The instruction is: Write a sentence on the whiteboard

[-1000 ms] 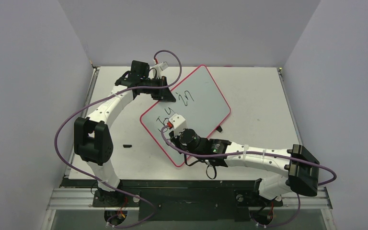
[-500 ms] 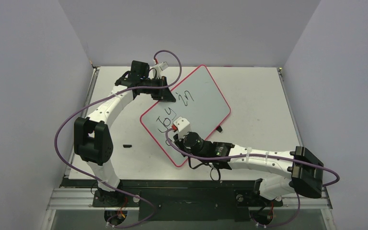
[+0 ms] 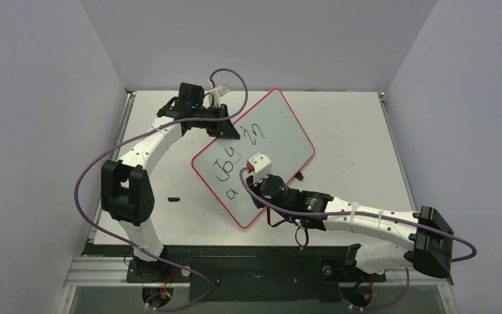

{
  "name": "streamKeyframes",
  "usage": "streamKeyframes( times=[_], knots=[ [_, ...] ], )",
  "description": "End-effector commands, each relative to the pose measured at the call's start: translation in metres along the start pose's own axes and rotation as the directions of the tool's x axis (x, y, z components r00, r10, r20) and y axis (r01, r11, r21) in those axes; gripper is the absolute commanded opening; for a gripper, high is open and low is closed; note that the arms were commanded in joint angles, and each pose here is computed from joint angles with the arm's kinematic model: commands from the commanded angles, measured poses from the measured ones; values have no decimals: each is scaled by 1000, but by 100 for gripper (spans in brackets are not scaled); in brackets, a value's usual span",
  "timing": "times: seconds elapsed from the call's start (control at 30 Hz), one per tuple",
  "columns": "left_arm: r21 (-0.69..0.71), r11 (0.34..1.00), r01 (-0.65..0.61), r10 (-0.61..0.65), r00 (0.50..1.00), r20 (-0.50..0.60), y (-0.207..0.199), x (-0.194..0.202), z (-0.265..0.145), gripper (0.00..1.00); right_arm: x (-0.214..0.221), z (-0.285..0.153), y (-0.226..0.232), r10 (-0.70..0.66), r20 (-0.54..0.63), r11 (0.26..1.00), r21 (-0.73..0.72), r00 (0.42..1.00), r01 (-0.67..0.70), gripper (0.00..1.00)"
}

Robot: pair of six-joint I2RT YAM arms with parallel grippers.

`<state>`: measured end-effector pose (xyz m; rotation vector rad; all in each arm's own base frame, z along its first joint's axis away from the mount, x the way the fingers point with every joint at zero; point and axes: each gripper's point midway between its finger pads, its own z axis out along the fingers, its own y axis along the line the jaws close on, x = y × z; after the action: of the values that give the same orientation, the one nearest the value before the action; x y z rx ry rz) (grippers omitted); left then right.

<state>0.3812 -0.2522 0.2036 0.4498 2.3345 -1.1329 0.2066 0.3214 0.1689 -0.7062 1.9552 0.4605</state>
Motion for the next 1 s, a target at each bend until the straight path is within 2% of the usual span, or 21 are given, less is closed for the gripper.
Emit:
streamKeyframes(
  times=[0.0, 0.53, 0.97],
  knots=[
    [-186, 974, -129, 143, 988, 64, 36, -18, -1, 0, -33, -6, -2, 67, 92, 998, -16, 993, -66, 0],
    [-190, 973, -127, 142, 988, 63, 37, -18, 0, 0, -45, 22, 3, 78, 76, 996, -51, 994, -75, 0],
    [-198, 973, -119, 136, 988, 70, 37, -20, -2, 0, -33, 29, 13, 71, 37, 994, -83, 997, -67, 0]
  ],
)
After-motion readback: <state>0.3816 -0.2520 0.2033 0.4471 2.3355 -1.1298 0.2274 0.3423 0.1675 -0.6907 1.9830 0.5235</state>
